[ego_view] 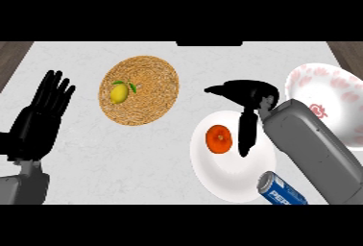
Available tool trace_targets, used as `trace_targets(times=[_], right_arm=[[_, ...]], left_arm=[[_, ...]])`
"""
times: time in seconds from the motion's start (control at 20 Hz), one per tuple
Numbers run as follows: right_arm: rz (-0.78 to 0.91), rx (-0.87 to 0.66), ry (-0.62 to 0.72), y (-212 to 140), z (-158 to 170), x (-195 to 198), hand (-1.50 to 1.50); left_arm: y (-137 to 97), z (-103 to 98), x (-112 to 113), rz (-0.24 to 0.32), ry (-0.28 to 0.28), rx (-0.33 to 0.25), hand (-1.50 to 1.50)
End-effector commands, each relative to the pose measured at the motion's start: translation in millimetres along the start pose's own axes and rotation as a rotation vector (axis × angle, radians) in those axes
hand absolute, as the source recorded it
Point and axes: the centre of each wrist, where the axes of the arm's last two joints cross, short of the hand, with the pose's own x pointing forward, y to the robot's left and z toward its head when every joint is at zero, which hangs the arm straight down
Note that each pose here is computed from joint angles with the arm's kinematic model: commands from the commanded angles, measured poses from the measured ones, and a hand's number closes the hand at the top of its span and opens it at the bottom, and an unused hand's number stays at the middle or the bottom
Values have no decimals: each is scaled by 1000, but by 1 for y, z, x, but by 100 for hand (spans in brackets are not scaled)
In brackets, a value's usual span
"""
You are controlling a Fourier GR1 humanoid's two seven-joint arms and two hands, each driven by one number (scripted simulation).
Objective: Pick the squash from the plate and place it in the bowl
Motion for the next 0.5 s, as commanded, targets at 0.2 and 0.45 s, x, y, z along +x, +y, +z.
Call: trace_targets(times=[0.2, 0.45], right_arm=[[9, -51, 22, 52, 2, -8, -150], [2, -157, -34, 55, 0, -8, -150]], left_arm=[[-19, 1, -2, -2, -1, -4, 0], [2, 3, -2, 21, 15, -13, 0]])
